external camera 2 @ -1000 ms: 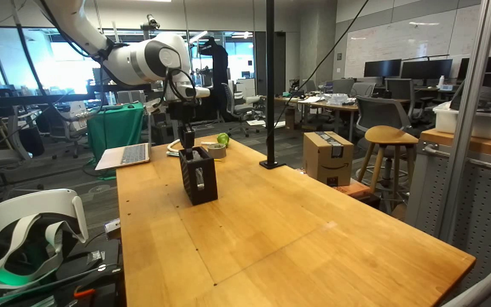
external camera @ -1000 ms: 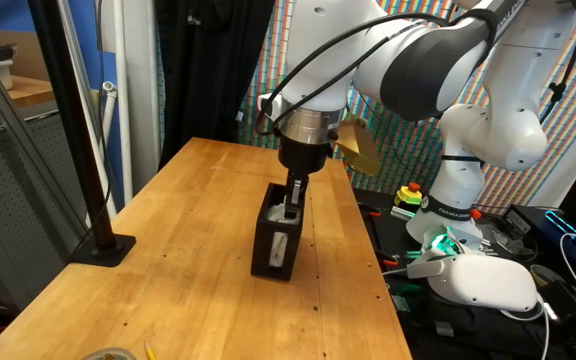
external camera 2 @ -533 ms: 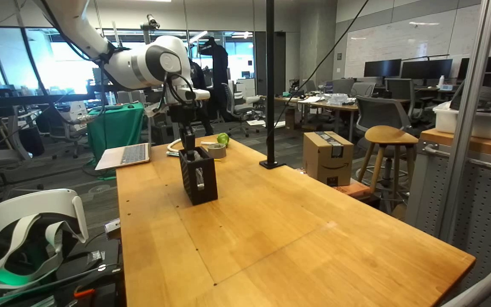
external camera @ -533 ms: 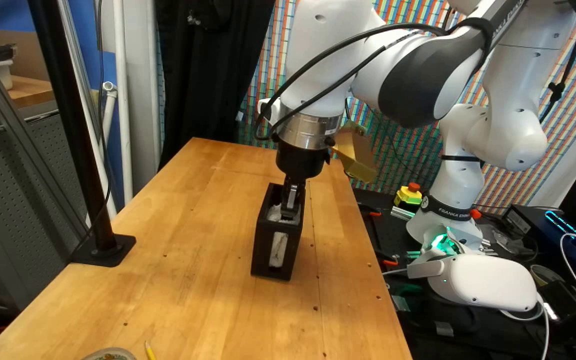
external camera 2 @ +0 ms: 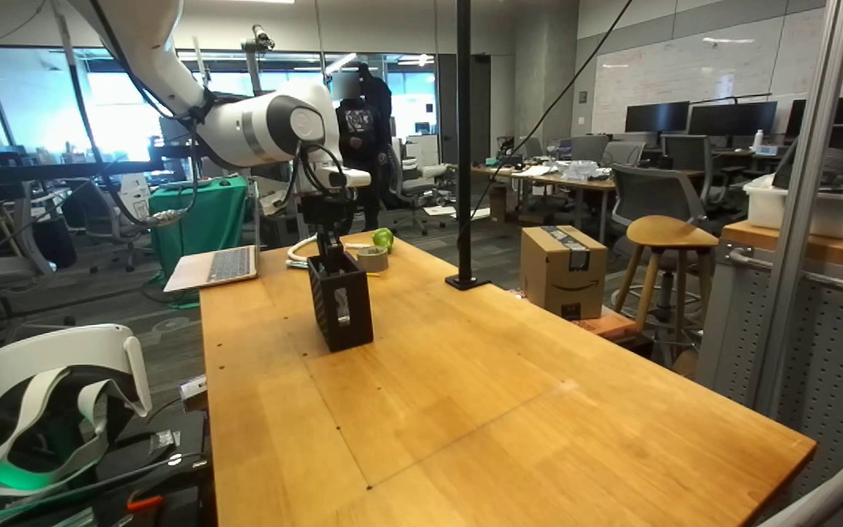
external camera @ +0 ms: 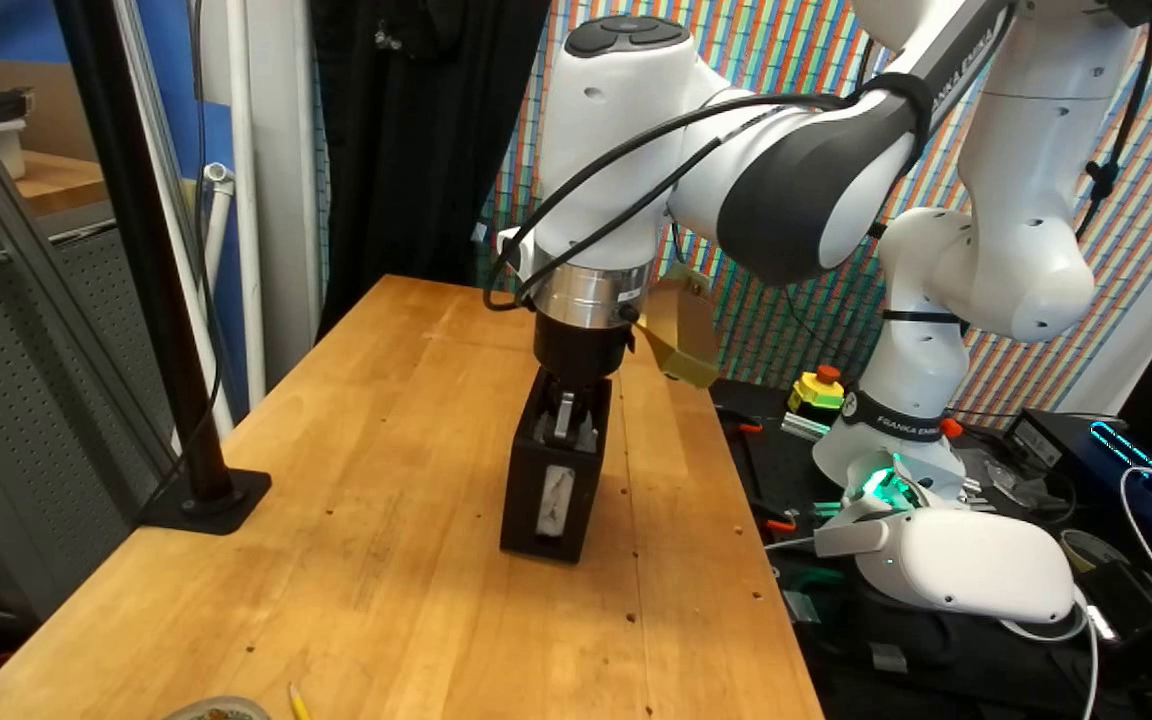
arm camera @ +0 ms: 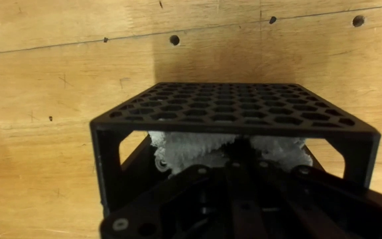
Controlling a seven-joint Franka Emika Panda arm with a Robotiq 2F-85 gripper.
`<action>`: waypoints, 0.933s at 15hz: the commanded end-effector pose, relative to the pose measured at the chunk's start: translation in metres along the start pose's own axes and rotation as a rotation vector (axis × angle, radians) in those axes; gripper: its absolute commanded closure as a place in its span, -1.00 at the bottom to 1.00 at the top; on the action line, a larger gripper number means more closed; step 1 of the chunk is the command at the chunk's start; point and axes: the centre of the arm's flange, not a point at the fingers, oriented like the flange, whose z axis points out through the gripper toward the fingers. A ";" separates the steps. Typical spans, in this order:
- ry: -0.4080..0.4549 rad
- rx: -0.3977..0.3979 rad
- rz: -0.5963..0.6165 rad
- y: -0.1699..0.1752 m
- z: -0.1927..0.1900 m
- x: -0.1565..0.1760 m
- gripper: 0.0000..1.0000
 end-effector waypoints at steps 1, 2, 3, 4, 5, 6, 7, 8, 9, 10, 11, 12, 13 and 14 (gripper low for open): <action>-0.045 0.014 0.021 -0.002 0.023 0.018 1.00; -0.057 0.022 0.026 -0.001 0.025 0.021 1.00; -0.071 0.032 0.033 0.001 0.028 0.024 1.00; -0.085 0.045 0.041 0.002 0.030 0.026 1.00; -0.108 0.061 0.046 0.003 0.033 0.028 1.00; -0.125 0.080 0.052 0.004 0.036 0.031 1.00; -0.141 0.103 0.058 0.005 0.040 0.034 1.00; -0.154 0.138 0.056 0.005 0.045 0.037 1.00; -0.150 0.159 0.061 0.005 0.051 0.041 1.00; -0.156 0.175 0.062 0.006 0.058 0.045 1.00; -0.151 0.174 0.067 0.006 0.065 0.049 1.00; -0.149 0.173 0.070 0.008 0.071 0.053 1.00; -0.140 0.169 0.079 0.009 0.077 0.056 1.00; -0.127 0.157 0.088 0.011 0.083 0.060 1.00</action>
